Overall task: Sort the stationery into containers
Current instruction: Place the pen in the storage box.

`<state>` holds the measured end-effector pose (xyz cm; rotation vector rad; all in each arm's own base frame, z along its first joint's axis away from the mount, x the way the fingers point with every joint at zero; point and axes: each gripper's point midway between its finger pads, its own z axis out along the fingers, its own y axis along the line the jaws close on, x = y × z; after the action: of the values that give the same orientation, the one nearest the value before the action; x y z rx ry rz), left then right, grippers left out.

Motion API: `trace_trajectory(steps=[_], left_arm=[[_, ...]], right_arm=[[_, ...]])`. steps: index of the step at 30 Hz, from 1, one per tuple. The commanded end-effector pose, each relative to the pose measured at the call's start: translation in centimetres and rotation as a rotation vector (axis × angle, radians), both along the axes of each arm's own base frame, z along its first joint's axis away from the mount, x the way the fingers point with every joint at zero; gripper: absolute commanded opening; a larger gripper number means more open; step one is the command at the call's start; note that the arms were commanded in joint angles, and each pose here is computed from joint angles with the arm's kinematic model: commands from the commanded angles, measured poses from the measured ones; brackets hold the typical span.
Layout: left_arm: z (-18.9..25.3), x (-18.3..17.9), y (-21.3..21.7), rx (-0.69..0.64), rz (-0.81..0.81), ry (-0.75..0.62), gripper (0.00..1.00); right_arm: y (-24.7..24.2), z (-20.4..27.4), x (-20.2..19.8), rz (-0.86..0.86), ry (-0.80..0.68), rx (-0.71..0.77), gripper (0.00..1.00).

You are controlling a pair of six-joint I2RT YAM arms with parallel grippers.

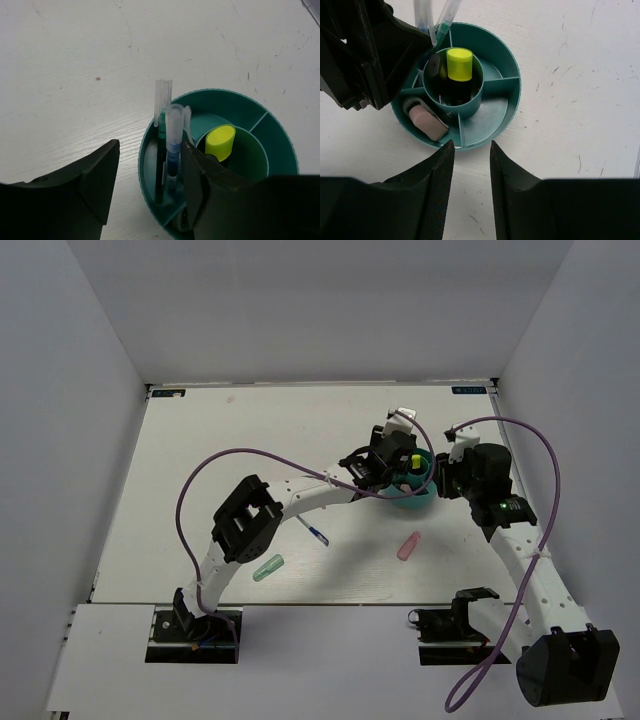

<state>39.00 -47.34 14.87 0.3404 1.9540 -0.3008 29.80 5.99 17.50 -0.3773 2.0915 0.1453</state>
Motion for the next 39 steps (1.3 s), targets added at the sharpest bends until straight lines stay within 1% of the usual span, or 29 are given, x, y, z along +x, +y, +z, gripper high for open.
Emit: trace_trajectory(steps=[1,2,5,9,10,12,13,14,15,16,17,20,22,25,30,31,35,39], left_arm=[[2.3,-0.4,-0.1,-0.035,-0.006,-0.016,0.63],[2.1,-0.5,-0.1,-0.032,-0.007,-0.015,0.63],[2.2,-0.4,0.0,-0.035,-0.004,-0.014,0.49],[2.5,-0.4,0.0,-0.040,-0.005,-0.020,0.49],[2.4,-0.4,0.0,-0.038,-0.003,-0.018,0.50],[2.4,-0.4,0.0,-0.037,-0.005,-0.018,0.50],[2.4,-0.4,0.0,-0.037,-0.003,-0.017,0.52],[2.5,-0.5,0.0,-0.040,-0.004,-0.017,0.53],[2.2,-0.5,0.2,-0.034,-0.005,-0.014,0.53],[2.2,-0.5,0.2,-0.036,-0.004,-0.015,0.53],[2.3,-0.5,0.3,-0.043,-0.002,-0.017,0.56],[2.3,-0.7,0.5,-0.046,-0.003,-0.018,0.56],[3.0,-0.4,0.5,-0.069,0.000,-0.032,0.56],[2.5,-0.7,0.8,-0.052,-0.006,-0.019,0.56],[3.3,-0.7,0.9,-0.075,-0.004,-0.032,0.56],[3.1,-0.8,1.0,-0.070,-0.004,-0.031,0.56],[4.0,-0.6,1.2,-0.100,-0.001,-0.038,0.56],[4.9,-0.7,1.3,-0.116,-0.004,-0.047,0.56]], right_arm=[[0.0,0.6,0.0,0.012,-0.018,0.004,0.38],[0.0,0.5,-0.1,0.010,-0.015,0.002,0.38],[0.1,0.4,-0.1,0.015,-0.015,0.007,0.38],[0.2,0.5,0.0,0.017,-0.015,0.010,0.38],[0.2,0.3,-0.1,0.019,-0.010,0.008,0.38],[0.3,0.6,0.2,0.020,-0.017,0.016,0.35],[0.5,0.8,0.3,0.024,-0.020,0.023,0.33],[0.7,1.1,0.5,0.020,-0.024,0.042,0.23],[1.0,0.8,0.7,0.028,-0.007,0.048,0.19],[1.5,1.5,0.9,0.052,-0.012,0.069,0.15],[1.8,1.3,1.2,0.059,-0.003,0.077,0.08],[2.7,1.1,1.9,0.094,0.020,0.104,0.00],[3.1,1.7,2.9,0.104,-0.004,0.121,0.00],[3.9,2.9,4.5,0.128,-0.051,0.162,0.00],[4.8,3.4,6.6,0.102,-0.037,0.265,0.00],[4.7,3.5,6.9,0.087,-0.041,0.267,0.00],[4.6,3.2,7.8,0.061,-0.021,0.300,0.00],[4.6,2.5,7.4,0.056,-0.003,0.317,0.00]])
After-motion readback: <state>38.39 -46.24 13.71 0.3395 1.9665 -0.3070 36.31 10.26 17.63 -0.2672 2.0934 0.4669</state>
